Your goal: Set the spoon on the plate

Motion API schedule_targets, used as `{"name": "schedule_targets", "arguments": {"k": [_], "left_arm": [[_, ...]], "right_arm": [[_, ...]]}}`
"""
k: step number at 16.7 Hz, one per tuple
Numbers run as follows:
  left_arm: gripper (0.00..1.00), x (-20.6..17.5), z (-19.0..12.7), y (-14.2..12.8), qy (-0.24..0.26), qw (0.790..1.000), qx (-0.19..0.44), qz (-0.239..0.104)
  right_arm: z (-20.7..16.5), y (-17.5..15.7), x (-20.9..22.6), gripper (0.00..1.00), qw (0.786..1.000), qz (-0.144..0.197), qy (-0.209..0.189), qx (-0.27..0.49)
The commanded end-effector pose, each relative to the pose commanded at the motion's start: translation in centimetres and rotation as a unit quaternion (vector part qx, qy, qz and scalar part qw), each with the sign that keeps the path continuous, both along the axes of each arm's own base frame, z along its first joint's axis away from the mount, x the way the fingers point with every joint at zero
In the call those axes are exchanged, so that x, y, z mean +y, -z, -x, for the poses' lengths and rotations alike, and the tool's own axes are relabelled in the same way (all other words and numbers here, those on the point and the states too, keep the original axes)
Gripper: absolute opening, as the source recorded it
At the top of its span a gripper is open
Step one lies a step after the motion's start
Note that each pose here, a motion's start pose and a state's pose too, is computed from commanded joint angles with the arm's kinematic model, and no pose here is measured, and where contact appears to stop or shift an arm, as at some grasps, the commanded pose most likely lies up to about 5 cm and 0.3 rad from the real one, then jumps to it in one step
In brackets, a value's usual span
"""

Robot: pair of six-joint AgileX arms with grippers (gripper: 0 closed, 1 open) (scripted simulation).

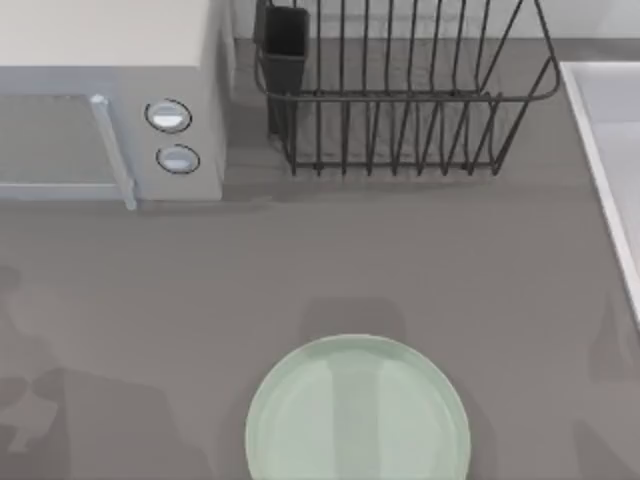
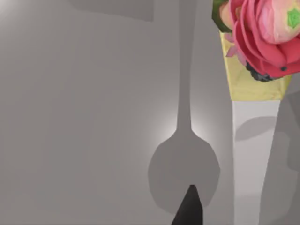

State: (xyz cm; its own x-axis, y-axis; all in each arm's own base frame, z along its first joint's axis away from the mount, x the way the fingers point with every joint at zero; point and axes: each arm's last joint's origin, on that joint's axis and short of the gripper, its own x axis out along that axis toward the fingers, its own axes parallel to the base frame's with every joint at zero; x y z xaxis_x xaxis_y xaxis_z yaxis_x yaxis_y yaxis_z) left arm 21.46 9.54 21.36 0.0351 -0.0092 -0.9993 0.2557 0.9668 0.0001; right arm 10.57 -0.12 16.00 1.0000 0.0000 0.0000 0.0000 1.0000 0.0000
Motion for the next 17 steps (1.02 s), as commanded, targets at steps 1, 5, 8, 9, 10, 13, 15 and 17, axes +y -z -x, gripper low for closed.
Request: {"name": "schedule_targets", "arguments": {"k": [1,5,8,9,10,13,15,17], "left_arm": [[0.00,0.0,0.0,0.0,0.000,1.000,0.000,0.000],[0.00,-0.1,-0.3,0.1,0.006,1.000,0.002,0.000],[0.00,-1.9,-2.2,0.0,0.053,0.999,0.003,0.000],[0.00,-3.0,-3.1,0.0,0.079,0.997,0.005,0.000],[0.00,-4.4,-4.1,0.1,0.109,0.994,0.007,0.000],[0.00,-10.2,-6.7,0.5,0.216,0.976,0.016,0.000],[0.00,-15.5,-7.6,1.0,0.298,0.954,0.021,-0.001],[0.00,-21.4,-7.4,1.5,0.383,0.924,0.025,-0.002]], "right_arm": [[0.0,0.0,0.0,1.00,1.000,0.000,0.000,0.000],[0.0,0.0,0.0,1.00,1.000,0.000,0.000,0.000],[0.0,0.0,0.0,1.00,1.000,0.000,0.000,0.000],[0.0,0.0,0.0,1.00,1.000,0.000,0.000,0.000],[0.0,0.0,0.0,1.00,1.000,0.000,0.000,0.000],[0.0,0.0,0.0,1.00,1.000,0.000,0.000,0.000],[0.0,0.0,0.0,1.00,1.000,0.000,0.000,0.000],[0.0,0.0,0.0,1.00,1.000,0.000,0.000,0.000]]}}
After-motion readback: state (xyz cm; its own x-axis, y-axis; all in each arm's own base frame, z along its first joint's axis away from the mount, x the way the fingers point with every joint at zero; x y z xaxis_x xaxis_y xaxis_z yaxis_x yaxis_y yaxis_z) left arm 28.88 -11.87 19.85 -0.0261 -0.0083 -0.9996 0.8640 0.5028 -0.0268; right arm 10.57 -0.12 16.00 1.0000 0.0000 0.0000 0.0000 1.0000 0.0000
